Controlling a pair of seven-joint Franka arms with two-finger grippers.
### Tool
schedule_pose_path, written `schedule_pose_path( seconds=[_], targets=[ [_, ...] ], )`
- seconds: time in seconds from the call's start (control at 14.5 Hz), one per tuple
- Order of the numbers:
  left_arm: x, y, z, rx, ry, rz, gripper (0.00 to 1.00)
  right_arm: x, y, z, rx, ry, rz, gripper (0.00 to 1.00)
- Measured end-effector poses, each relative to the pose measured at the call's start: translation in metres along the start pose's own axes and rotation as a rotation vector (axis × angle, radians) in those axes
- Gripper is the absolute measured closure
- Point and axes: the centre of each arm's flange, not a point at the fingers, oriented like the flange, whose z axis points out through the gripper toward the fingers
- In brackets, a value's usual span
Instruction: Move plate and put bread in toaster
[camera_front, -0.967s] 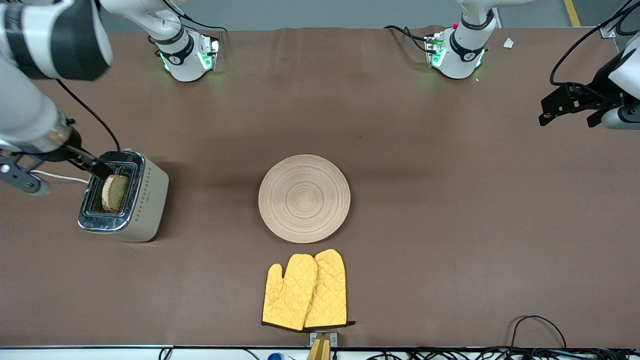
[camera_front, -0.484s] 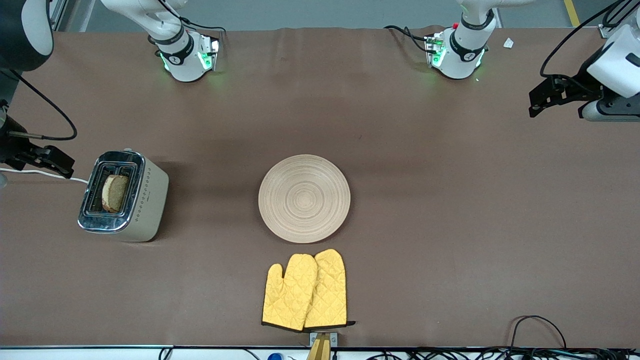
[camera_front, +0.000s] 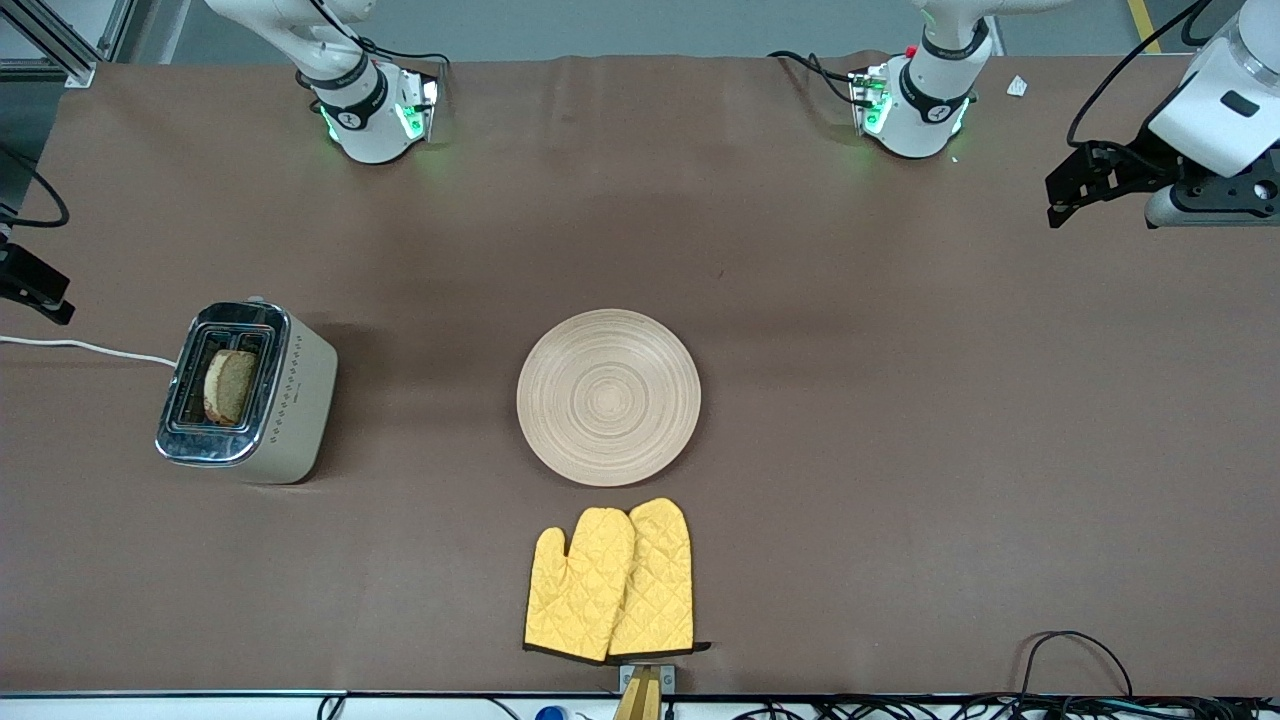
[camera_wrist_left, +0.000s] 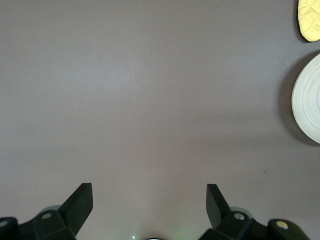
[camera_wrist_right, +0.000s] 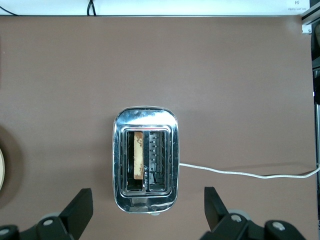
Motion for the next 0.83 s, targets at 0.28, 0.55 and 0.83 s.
schedule_pose_path(
  seconds=[0.28, 0.55, 0.83],
  targets=[
    [0.000, -0.001, 0.001, 0.000, -0.003, 0.000, 0.00, -0.002, -0.013, 0.003, 0.037, -0.020, -0.014, 0.00],
    [0.000, -0.002, 0.002, 0.000, -0.004, -0.002, 0.00, -0.004, -0.018, 0.004, 0.089, -0.038, -0.010, 0.00],
    [0.003, -0.007, -0.001, -0.002, 0.001, -0.012, 0.00, -0.005, -0.018, 0.006, 0.094, -0.055, -0.010, 0.00]
  ],
)
